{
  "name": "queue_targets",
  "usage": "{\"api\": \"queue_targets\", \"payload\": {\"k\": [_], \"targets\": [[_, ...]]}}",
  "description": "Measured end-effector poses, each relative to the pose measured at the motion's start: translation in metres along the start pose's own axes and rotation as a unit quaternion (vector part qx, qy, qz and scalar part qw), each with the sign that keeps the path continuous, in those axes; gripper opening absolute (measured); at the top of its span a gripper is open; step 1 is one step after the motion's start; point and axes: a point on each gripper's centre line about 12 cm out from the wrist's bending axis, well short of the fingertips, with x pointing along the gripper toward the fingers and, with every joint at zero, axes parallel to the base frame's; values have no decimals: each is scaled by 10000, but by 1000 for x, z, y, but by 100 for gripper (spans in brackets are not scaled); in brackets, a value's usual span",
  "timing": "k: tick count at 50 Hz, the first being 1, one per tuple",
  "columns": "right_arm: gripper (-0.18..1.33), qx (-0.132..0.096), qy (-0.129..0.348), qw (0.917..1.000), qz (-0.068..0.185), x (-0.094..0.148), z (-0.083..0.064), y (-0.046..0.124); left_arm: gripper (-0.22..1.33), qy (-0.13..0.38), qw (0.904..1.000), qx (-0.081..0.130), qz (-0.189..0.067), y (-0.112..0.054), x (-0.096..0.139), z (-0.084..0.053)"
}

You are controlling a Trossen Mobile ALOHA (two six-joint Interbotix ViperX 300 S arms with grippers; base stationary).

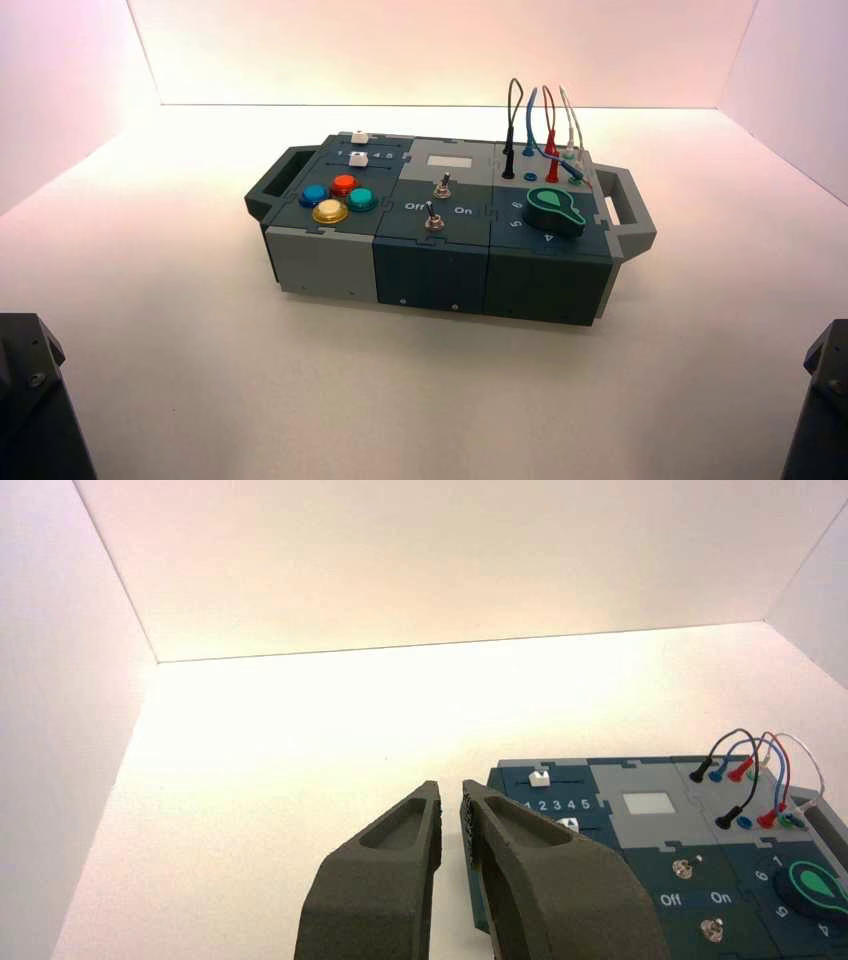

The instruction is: Move the top slider to position 1.

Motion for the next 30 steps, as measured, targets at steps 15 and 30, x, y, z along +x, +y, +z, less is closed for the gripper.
{"api": "queue_targets", "payload": {"k": [15, 30], "targets": [[-15, 13, 16, 10000, 8, 0, 0, 0, 29, -8, 10000, 1, 0, 0, 0, 1], [-15, -3, 300, 9991, 309, 10, -3, 11, 29, 107, 9999, -5, -3, 0, 2, -6]]}}
